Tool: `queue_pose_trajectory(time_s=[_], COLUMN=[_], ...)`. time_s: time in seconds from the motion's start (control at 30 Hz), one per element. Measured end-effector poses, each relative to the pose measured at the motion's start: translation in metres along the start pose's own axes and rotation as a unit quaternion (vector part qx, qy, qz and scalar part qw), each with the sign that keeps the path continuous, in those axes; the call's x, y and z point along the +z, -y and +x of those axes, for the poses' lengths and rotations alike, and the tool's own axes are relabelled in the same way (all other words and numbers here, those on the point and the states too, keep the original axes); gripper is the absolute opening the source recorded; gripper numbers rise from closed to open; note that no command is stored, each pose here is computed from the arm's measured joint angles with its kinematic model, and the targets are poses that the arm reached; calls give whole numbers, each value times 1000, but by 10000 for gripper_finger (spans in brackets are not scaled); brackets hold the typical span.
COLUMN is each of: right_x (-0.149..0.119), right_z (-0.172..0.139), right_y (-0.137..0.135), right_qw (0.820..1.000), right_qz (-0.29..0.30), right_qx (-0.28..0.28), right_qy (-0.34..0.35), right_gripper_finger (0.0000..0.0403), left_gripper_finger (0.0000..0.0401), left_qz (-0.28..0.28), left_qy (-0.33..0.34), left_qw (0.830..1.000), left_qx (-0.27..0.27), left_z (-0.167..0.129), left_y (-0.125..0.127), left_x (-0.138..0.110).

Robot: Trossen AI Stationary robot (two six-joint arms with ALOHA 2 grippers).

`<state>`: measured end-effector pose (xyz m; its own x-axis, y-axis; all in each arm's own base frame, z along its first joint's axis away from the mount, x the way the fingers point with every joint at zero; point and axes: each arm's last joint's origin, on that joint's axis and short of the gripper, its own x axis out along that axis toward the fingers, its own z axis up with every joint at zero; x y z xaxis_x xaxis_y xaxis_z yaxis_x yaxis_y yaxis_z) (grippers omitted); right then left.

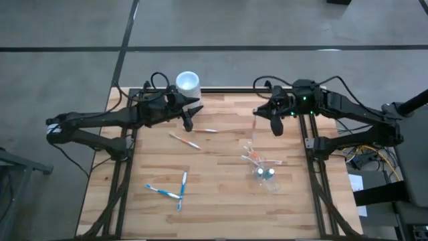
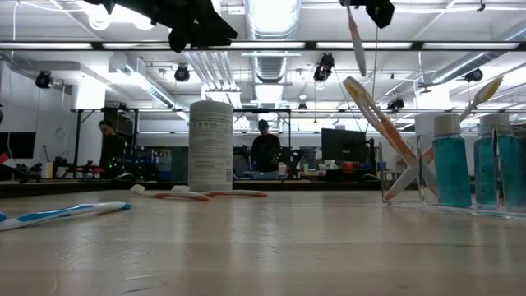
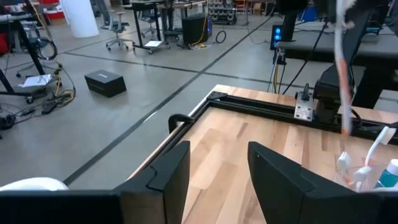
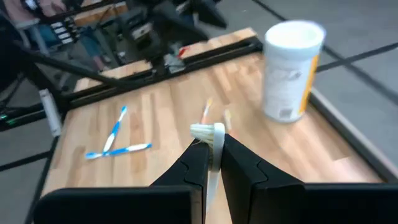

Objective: Pick & Place toothbrushing station
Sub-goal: Put the orange toothbrush into the top section of the transparent organizer

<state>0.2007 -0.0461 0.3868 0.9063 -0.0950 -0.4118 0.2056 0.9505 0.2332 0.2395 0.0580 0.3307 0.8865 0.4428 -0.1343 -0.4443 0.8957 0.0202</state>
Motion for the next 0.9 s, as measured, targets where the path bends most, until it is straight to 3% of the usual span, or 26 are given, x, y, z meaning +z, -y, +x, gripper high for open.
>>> queue_pose_trajectory(time_s=[0.17,0.33,0.5,0.9], right_x=[-21,-51,-80,-118], right_z=[6,7,2,3], right_y=[-9,-8,-7,-4], right_qw=[1000,999,994,996], right_qz=[-3,34,66,69], right_qx=[26,0,32,40], right_qy=[-1,39,76,37], right_gripper_finger=[24,24,24,24], left_gripper_finger=[167,167,167,167], left_qz=[5,6,6,7], left_qy=[-2,-3,-3,-3], left_qw=[1000,1000,1000,1000], left_qx=[0,0,4,24], left_z=[0,0,0,0], left_y=[0,0,0,-1], left_x=[0,-1,-1,-1])
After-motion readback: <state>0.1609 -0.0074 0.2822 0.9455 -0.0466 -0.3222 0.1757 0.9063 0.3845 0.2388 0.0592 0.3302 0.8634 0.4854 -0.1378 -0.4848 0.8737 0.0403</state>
